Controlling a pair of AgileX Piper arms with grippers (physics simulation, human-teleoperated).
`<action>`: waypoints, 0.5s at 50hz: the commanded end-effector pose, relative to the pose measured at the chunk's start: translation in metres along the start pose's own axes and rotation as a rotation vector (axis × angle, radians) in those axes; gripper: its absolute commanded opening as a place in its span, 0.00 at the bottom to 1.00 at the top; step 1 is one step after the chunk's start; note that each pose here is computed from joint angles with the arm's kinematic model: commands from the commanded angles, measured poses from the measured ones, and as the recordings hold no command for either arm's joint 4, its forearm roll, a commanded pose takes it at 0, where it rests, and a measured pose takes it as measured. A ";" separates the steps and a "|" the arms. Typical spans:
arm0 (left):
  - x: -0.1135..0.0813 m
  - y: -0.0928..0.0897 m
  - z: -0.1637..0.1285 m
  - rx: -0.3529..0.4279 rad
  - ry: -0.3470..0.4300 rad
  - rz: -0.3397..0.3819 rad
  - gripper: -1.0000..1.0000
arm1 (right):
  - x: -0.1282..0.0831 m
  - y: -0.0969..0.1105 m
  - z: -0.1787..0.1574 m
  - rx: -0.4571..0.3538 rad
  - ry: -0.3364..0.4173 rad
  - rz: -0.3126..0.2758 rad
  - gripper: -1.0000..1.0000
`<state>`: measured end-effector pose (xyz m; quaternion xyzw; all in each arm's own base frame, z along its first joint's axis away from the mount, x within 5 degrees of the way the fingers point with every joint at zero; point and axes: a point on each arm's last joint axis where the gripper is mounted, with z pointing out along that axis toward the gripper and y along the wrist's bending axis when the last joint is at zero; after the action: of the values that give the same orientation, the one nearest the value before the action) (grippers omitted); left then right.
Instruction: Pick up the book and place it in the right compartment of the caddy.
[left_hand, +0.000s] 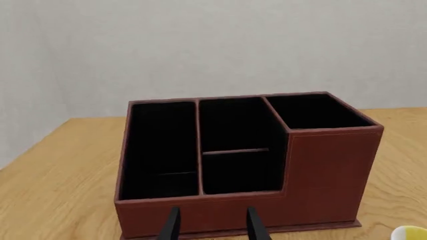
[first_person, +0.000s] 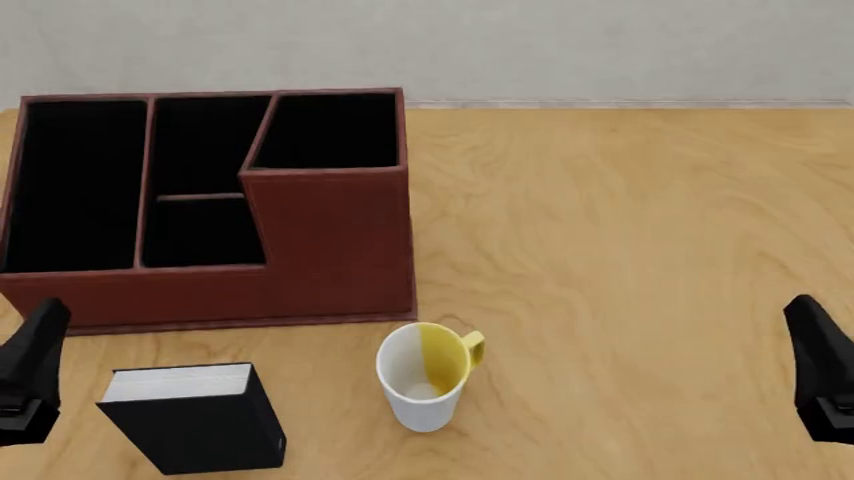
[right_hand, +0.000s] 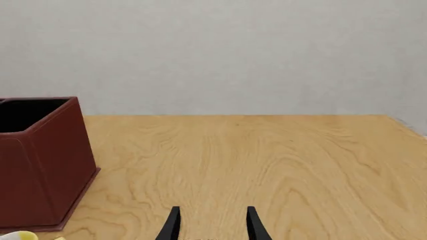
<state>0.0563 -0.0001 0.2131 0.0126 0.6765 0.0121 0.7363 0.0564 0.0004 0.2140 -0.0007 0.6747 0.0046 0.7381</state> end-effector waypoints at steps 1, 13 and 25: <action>0.002 -0.003 0.001 0.044 0.022 0.057 1.00 | 0.001 0.003 0.002 -0.049 0.017 -0.063 1.00; -0.004 -0.005 0.000 0.098 0.008 0.007 1.00 | -0.001 0.003 0.000 -0.050 -0.005 -0.061 1.00; -0.034 -0.004 -0.004 0.101 0.018 -0.061 1.00 | -0.001 0.002 0.000 -0.042 -0.006 -0.053 1.00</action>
<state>0.0548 -0.0052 0.2262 0.0451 0.6829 -0.0206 0.7288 0.0563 0.0028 0.2147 -0.0341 0.6730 -0.0002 0.7388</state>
